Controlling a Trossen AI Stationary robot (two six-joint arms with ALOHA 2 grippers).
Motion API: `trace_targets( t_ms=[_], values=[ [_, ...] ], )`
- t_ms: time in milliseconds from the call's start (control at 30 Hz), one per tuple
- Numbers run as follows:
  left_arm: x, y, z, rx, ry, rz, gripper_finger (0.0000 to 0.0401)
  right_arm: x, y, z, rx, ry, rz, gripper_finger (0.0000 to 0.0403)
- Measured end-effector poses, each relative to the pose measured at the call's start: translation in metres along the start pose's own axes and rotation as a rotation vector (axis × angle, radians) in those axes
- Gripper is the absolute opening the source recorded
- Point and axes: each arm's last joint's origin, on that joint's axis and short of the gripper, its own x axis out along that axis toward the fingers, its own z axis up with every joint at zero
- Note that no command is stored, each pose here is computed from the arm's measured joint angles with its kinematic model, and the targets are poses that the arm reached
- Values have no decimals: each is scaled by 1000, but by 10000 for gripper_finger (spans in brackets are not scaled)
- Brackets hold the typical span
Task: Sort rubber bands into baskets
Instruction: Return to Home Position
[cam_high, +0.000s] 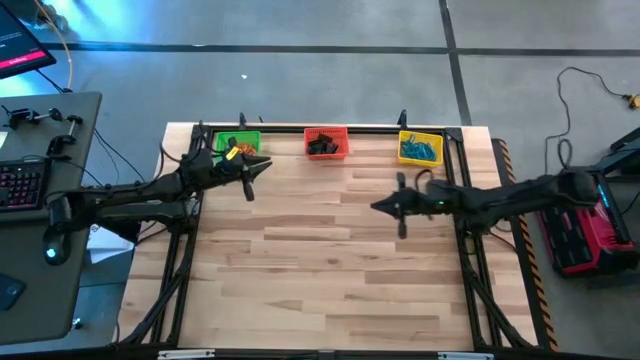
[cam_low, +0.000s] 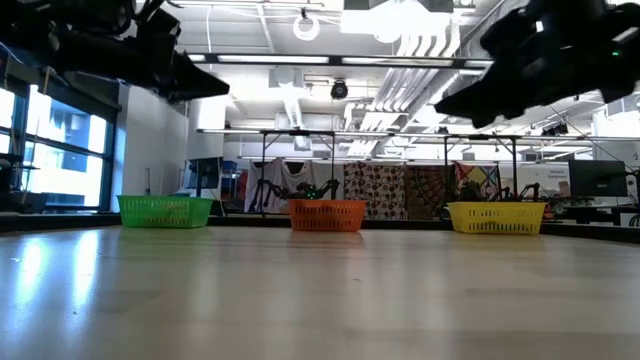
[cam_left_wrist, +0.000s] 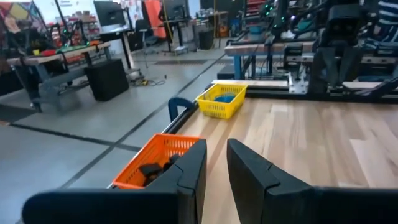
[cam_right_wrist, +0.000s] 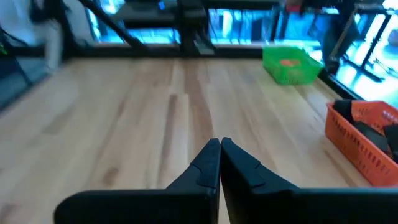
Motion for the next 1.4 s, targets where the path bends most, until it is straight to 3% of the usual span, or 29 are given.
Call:
trace_targets(
  t_ms=[400,800,1067,1400],
  values=[
    [0,-3,4,16,-37,-24,53,-49,-2,-31,-1,-283,39,0],
    [-2,-7,8,45,-103,-55,53,-66,-12,-31,-9,-301,-48,0],
    [-18,-16,-28,-36,-234,-77,38,-77,-12,-33,-8,-315,-92,0],
    [-37,-20,-42,-77,-253,-104,3,-83,-13,-37,6,-302,-136,0]
  ],
)
